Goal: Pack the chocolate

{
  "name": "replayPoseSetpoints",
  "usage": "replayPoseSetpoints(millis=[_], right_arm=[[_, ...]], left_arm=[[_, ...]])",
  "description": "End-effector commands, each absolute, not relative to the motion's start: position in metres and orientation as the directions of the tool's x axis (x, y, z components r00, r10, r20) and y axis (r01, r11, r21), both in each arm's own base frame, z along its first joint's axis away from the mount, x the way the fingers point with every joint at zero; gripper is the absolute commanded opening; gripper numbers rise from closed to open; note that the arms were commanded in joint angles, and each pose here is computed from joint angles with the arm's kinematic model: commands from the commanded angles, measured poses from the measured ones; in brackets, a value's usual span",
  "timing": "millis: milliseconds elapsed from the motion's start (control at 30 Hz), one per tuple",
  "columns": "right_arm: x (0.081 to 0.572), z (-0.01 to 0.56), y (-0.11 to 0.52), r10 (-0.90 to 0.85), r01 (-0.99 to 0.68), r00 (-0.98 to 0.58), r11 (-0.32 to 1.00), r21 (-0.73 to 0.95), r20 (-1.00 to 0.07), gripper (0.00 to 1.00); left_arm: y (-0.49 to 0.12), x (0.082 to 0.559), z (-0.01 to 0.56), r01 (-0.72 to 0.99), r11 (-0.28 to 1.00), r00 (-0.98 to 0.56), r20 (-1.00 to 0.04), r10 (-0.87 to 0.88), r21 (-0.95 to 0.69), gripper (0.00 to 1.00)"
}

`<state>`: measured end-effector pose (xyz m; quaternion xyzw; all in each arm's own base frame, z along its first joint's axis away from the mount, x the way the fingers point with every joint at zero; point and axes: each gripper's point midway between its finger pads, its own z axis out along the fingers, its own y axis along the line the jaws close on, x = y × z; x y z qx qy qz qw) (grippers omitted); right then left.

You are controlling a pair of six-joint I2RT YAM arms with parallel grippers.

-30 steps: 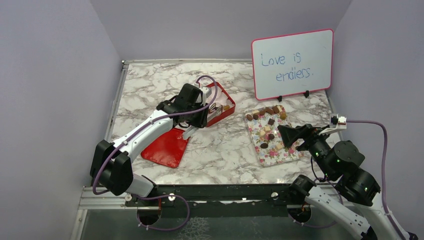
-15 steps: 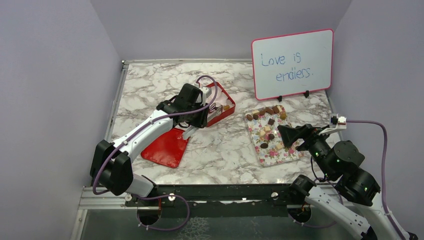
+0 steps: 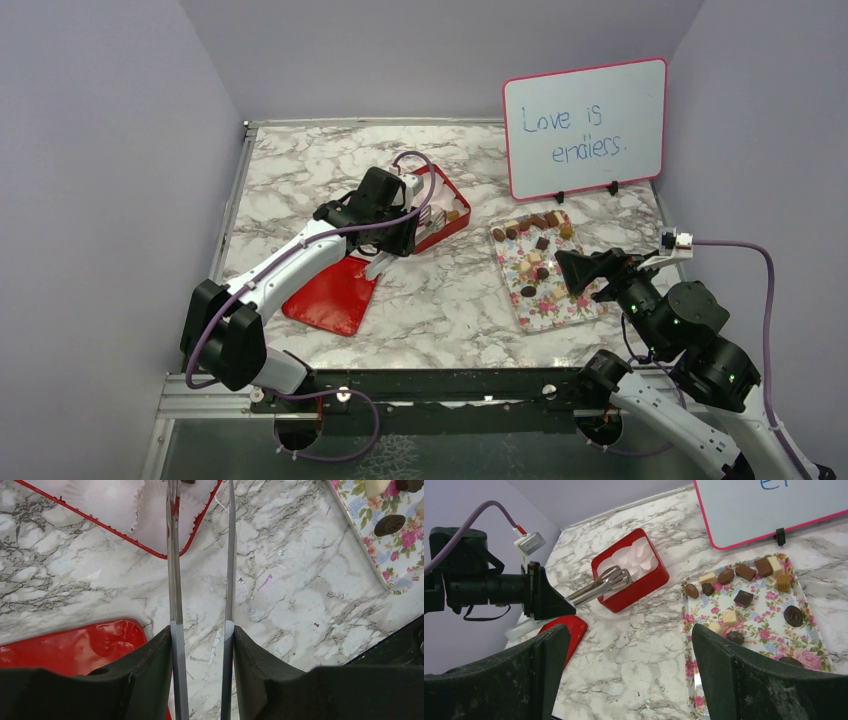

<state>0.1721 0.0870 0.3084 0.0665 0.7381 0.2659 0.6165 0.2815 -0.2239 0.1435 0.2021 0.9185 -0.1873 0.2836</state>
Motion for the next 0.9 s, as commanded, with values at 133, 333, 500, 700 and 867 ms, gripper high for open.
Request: replayPoseSetpoints(millis=[133, 333, 500, 700, 867], right_arm=[[0.173, 0.311, 0.089, 0.442, -0.239, -0.226, 0.839, 0.489, -0.868, 0.97], [0.172, 0.312, 0.090, 0.442, -0.243, -0.225, 0.838, 0.489, -0.868, 0.97], [0.173, 0.309, 0.093, 0.435, -0.248, -0.235, 0.838, 0.487, -0.869, 0.97], [0.176, 0.306, 0.096, 0.423, -0.242, -0.250, 0.844, 0.479, -0.871, 0.97], [0.176, 0.311, 0.096, 0.425, -0.246, -0.246, 0.842, 0.480, -0.871, 0.97]], left_arm=[[-0.227, 0.288, 0.151, 0.492, 0.839, -0.737, -0.623, 0.262, -0.230, 0.45], [-0.231, 0.290, 0.165, 0.508, 0.827, -0.715, -0.653, 0.250, -0.241, 0.45], [-0.237, 0.292, 0.186, 0.537, 0.805, -0.675, -0.701, 0.231, -0.252, 0.44], [-0.245, 0.289, 0.204, 0.572, 0.772, -0.643, -0.736, 0.212, -0.278, 0.44], [-0.254, 0.284, 0.211, 0.592, 0.747, -0.636, -0.745, 0.202, -0.303, 0.44]])
